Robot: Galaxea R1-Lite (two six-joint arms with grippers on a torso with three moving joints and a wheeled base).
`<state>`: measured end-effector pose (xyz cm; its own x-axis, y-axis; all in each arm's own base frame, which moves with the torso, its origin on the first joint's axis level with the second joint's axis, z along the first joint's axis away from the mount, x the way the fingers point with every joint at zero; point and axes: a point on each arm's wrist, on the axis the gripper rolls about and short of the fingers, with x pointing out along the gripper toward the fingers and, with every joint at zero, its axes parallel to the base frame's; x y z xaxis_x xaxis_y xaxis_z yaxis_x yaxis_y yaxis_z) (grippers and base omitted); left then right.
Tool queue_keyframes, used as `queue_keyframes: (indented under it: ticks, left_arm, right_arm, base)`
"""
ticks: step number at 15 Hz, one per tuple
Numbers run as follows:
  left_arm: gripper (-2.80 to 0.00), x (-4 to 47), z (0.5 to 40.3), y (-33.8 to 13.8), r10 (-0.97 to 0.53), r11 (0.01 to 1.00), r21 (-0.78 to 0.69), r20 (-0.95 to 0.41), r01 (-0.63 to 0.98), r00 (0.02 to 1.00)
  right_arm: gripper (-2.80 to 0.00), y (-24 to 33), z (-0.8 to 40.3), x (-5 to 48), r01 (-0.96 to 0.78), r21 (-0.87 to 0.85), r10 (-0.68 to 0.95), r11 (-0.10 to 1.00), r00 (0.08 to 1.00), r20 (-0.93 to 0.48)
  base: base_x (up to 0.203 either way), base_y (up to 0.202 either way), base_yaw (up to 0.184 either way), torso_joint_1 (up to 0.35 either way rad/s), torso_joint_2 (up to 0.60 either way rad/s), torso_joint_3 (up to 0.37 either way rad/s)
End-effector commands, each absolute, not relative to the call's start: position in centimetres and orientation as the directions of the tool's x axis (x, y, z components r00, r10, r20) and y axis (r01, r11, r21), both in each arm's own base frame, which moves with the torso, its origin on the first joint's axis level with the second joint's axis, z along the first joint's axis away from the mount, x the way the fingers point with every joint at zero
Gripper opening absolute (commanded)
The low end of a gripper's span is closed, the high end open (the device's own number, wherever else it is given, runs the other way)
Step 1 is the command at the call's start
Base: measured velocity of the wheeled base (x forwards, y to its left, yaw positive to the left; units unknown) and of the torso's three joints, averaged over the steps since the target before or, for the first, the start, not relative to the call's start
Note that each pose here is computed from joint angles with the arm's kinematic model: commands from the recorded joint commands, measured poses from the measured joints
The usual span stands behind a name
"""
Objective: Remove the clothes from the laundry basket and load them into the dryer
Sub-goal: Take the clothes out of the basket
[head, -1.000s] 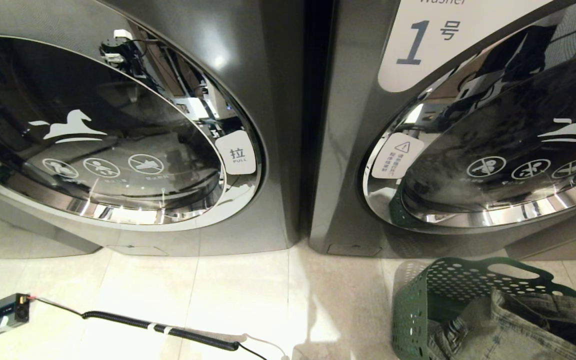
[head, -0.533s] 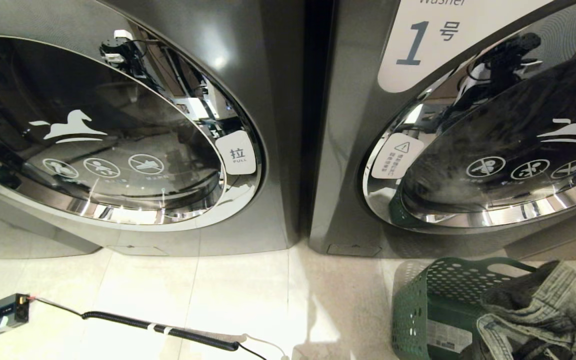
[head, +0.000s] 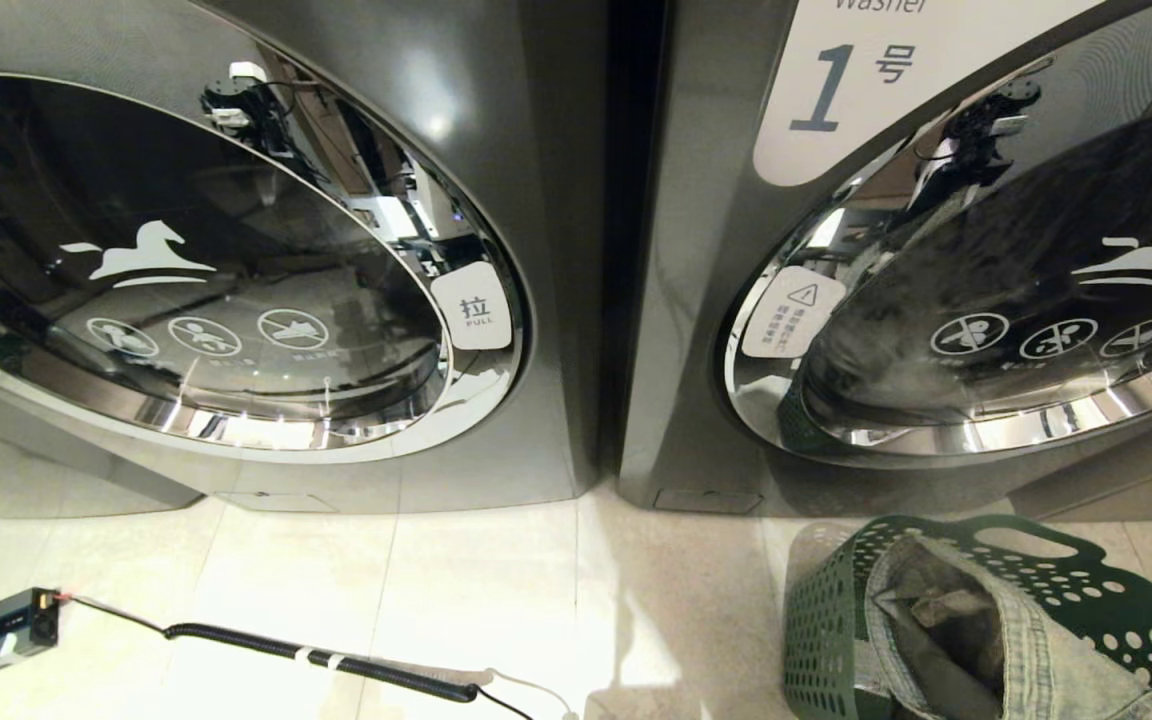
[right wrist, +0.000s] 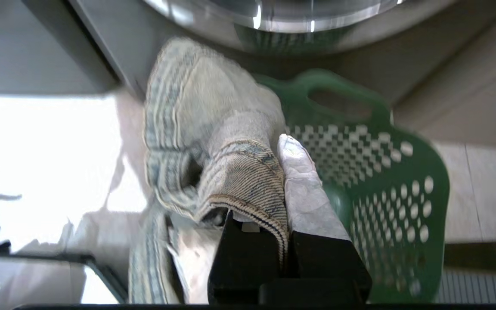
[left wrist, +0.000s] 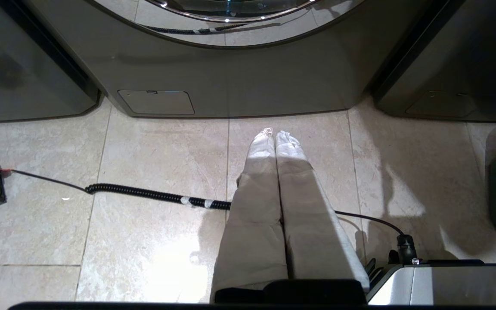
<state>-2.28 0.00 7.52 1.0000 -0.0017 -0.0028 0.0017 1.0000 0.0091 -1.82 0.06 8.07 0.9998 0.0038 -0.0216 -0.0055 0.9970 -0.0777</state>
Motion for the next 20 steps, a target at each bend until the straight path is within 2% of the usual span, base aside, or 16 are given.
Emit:
queue_keyframes:
  ticks: [1, 20]
  left_arm:
    - [-2.8, -2.27, 7.54, 0.0, -0.002, 1.0, 0.009, -0.003, 0.002, 1.0]
    - [-2.8, -2.28, 7.53, 0.0, -0.001, 1.0, 0.005, -0.002, 0.001, 1.0]
  right_arm:
    - [-2.8, 0.05, 7.81, -2.24, -0.004, -0.076, 0.007, 0.997, 0.999, 0.036]
    - [-2.8, -0.02, 7.52, -2.23, 0.023, -0.027, -0.023, 0.999, 1.0, 0.008]
  base:
    - [0.0, 0.0, 0.0, 0.0, 0.0, 0.0]
    - [0.0, 0.0, 0.0, 0.0, 0.0, 0.008]
